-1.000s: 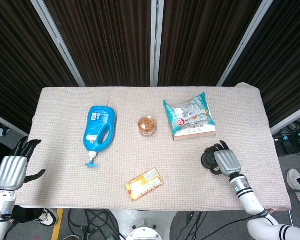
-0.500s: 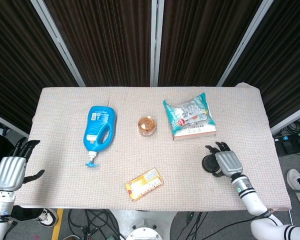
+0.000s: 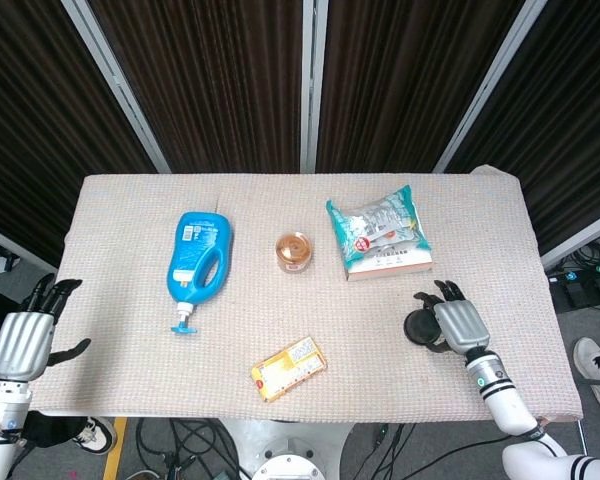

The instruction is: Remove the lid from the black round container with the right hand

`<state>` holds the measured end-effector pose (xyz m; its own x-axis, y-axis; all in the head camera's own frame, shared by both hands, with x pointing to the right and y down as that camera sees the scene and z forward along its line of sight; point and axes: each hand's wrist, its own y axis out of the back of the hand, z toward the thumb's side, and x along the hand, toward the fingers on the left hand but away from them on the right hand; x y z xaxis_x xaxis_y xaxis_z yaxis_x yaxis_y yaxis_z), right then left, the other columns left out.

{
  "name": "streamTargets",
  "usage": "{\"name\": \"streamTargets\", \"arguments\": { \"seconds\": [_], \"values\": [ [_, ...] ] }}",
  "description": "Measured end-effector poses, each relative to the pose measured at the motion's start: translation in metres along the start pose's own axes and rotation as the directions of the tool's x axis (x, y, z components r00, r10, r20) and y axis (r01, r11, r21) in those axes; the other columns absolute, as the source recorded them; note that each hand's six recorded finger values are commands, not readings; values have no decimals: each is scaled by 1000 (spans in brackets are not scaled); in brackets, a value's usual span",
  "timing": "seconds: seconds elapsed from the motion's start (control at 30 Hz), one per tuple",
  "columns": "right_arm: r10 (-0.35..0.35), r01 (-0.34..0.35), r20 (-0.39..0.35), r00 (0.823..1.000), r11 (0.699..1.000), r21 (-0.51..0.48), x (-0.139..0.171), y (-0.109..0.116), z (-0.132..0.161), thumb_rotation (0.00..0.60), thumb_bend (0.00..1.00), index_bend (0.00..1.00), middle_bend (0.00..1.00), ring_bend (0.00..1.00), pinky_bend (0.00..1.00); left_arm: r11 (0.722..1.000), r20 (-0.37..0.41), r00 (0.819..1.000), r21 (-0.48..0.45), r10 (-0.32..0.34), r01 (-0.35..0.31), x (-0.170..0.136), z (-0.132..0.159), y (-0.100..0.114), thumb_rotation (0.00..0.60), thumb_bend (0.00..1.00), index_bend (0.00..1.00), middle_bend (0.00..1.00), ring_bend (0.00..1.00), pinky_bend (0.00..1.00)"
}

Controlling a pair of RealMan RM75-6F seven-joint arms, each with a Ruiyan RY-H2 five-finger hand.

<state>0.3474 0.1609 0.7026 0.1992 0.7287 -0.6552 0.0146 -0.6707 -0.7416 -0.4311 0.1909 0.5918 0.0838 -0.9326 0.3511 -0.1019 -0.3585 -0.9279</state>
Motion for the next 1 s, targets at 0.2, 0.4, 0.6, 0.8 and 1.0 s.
{"name": "streamTargets", "arguments": {
  "seconds": [0.2, 0.4, 0.6, 0.8, 1.0],
  "values": [
    [-26, 26, 4, 1000, 1000, -4, 1, 4, -1, 600, 38, 356, 407, 53, 0, 1000, -2, 1000, -1, 1, -1, 0, 0, 0, 600, 133, 155, 154, 62, 313],
    [-61, 61, -8, 998, 998, -16, 3, 11, 1, 600, 48, 408, 437, 71, 0, 1000, 2, 1000, 1, 5, -5, 0, 1, 2, 600, 132, 156, 154, 62, 313],
    [-136, 135, -14, 991, 990, -41, 11, 35, 0, 600, 48, 414, 440, 71, 0, 1000, 3, 1000, 3, 8, -8, 0, 2, 4, 600, 133, 156, 154, 62, 313],
    [-205, 209, 59, 977, 976, -65, 23, 62, -29, 600, 47, 416, 440, 71, 0, 1000, 10, 1000, 6, 6, -6, 1, 5, 4, 600, 132, 155, 154, 62, 313],
    [-179, 191, 151, 972, 979, -66, 29, 56, -66, 600, 48, 416, 436, 71, 0, 1000, 14, 1000, 12, 5, -5, 2, 7, 4, 600, 133, 155, 154, 62, 313]
  ]
}}
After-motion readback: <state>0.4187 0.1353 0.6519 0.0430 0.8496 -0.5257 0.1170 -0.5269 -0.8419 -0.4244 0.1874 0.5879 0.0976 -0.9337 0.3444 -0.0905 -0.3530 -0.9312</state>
